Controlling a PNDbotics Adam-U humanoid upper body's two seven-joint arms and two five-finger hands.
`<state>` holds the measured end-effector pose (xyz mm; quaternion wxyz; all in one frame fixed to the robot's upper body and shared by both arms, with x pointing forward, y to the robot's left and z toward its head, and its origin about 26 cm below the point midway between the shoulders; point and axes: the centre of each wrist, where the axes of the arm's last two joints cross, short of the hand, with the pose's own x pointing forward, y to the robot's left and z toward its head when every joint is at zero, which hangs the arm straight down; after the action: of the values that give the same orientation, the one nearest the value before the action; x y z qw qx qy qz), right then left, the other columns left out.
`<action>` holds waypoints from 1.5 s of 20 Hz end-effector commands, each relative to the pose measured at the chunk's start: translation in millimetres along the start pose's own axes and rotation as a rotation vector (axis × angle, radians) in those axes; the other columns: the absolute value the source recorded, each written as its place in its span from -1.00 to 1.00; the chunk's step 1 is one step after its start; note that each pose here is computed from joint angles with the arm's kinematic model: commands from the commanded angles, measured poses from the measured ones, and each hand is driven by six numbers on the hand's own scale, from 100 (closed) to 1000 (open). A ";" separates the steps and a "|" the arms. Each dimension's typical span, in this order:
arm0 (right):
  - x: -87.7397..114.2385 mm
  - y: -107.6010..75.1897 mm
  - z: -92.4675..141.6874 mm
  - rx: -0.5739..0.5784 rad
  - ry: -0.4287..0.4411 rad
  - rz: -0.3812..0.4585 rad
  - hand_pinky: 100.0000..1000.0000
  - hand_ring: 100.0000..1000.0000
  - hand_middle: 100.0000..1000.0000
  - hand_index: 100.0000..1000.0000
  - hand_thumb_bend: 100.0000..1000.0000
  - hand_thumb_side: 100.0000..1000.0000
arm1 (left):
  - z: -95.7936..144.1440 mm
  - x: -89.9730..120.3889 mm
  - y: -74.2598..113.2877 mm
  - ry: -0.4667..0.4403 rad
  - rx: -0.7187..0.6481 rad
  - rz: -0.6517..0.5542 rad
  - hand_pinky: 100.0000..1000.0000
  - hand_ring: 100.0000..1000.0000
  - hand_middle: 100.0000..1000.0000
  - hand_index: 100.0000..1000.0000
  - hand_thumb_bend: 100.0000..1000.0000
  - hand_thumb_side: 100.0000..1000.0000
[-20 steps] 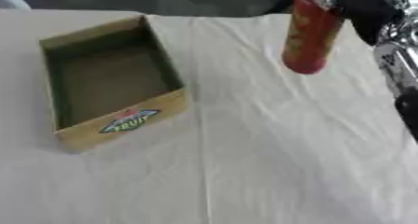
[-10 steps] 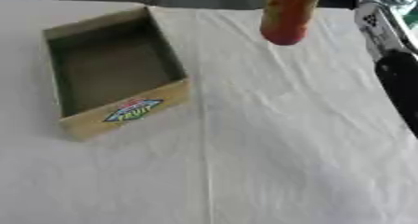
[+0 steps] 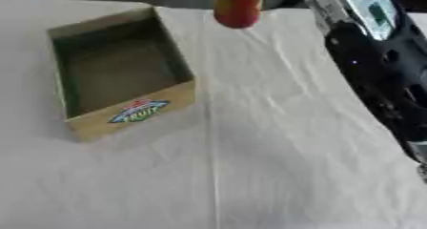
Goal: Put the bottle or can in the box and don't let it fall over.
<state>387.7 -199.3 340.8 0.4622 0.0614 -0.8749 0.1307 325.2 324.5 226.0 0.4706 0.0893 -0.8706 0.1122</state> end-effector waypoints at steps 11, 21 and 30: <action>-23.9 13.5 -33.4 -0.105 -0.010 -0.033 0.53 -0.89 -1.00 -0.88 -1.00 -1.00 | -10.3 35.7 -20.4 -0.129 -0.025 0.067 0.28 0.93 0.62 0.49 -0.19 -0.44; -64.9 25.0 -34.8 -0.145 0.058 -0.073 0.53 -0.88 -1.00 -0.88 -1.00 -1.00 | -5.1 50.7 -19.7 -0.191 -0.014 0.069 0.30 0.92 0.62 0.49 -0.19 -0.47; -70.3 40.1 -37.3 -0.108 0.070 -0.103 0.54 -0.87 -1.00 -0.88 -1.00 -1.00 | -4.0 57.0 -23.5 -0.211 -0.024 0.080 0.30 0.92 0.62 0.49 -0.18 -0.47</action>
<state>449.5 -153.2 281.0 0.5164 0.0707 -0.8514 0.0582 308.8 298.5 267.5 0.3910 0.0516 -0.9111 0.1197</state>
